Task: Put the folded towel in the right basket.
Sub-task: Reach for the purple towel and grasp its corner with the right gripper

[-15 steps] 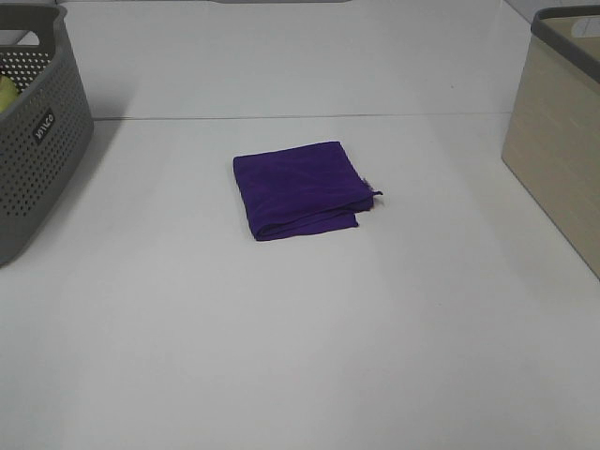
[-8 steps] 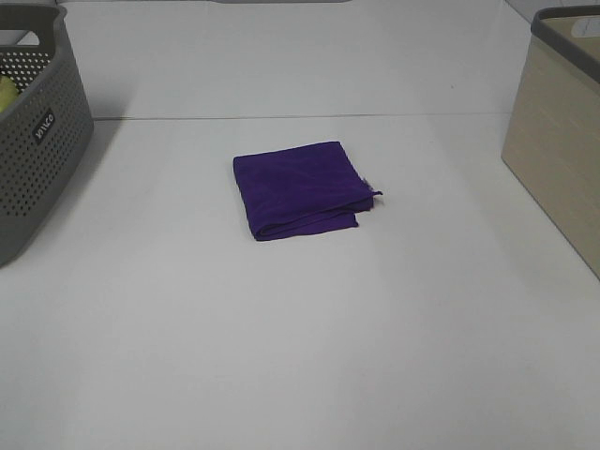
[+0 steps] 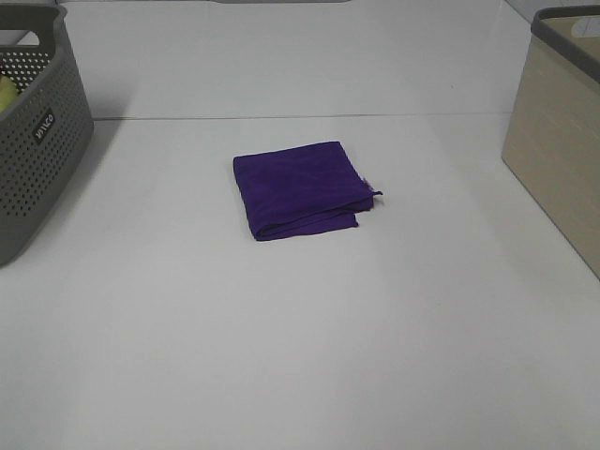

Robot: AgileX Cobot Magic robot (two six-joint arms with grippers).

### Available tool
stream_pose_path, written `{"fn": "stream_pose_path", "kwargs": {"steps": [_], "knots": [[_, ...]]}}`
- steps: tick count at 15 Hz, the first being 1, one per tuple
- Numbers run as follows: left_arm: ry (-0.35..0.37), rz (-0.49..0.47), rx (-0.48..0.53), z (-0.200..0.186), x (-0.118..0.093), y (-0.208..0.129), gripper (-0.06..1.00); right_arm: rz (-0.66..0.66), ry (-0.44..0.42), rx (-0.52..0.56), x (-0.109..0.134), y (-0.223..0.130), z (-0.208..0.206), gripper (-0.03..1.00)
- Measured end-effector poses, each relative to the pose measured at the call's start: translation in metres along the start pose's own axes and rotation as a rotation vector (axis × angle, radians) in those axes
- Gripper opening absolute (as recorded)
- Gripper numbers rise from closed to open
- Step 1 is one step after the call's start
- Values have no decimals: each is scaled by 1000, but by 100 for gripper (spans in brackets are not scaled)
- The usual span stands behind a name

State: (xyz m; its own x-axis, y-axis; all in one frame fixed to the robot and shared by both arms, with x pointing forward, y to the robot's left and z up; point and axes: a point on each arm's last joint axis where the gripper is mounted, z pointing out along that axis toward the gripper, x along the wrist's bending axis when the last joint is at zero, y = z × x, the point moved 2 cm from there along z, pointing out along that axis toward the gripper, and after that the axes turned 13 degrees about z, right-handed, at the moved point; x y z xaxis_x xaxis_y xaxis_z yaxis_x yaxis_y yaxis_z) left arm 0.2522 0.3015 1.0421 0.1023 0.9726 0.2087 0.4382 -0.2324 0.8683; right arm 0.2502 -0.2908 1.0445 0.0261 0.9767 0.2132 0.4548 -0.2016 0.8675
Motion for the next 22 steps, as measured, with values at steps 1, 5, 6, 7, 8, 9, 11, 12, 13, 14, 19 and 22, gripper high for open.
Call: {"fn": "stream_pose_path", "kwargs": {"steps": [1, 5, 6, 7, 8, 9, 11, 12, 13, 14, 19, 22], "knots": [[0, 0, 0, 0, 0, 0, 99, 0, 0, 0, 0, 0, 0, 98], [0, 0, 0, 0, 0, 0, 99, 0, 0, 0, 0, 0, 0, 98], [0, 0, 0, 0, 0, 0, 99, 0, 0, 0, 0, 0, 0, 98], [0, 0, 0, 0, 0, 0, 99, 0, 0, 0, 0, 0, 0, 98], [0, 0, 0, 0, 0, 0, 99, 0, 0, 0, 0, 0, 0, 98], [0, 0, 0, 0, 0, 0, 99, 0, 0, 0, 0, 0, 0, 98], [0, 0, 0, 0, 0, 0, 99, -4, 0, 0, 0, 0, 0, 98], [0, 0, 0, 0, 0, 0, 99, -22, -2, -8, 0, 1, -1, 98], [0, 0, 0, 0, 0, 0, 99, -34, -2, -12, 1, 4, -1, 98], [0, 0, 0, 0, 0, 0, 99, -31, 0, 52, 9, 37, 4, 98], [-6, -3, -1, 0, -1, 0, 99, 40, 3, 344, 32, 145, 91, 98], [-6, -3, -1, 0, -1, 0, 99, 74, -6, 476, 36, 176, 165, 98]]}}
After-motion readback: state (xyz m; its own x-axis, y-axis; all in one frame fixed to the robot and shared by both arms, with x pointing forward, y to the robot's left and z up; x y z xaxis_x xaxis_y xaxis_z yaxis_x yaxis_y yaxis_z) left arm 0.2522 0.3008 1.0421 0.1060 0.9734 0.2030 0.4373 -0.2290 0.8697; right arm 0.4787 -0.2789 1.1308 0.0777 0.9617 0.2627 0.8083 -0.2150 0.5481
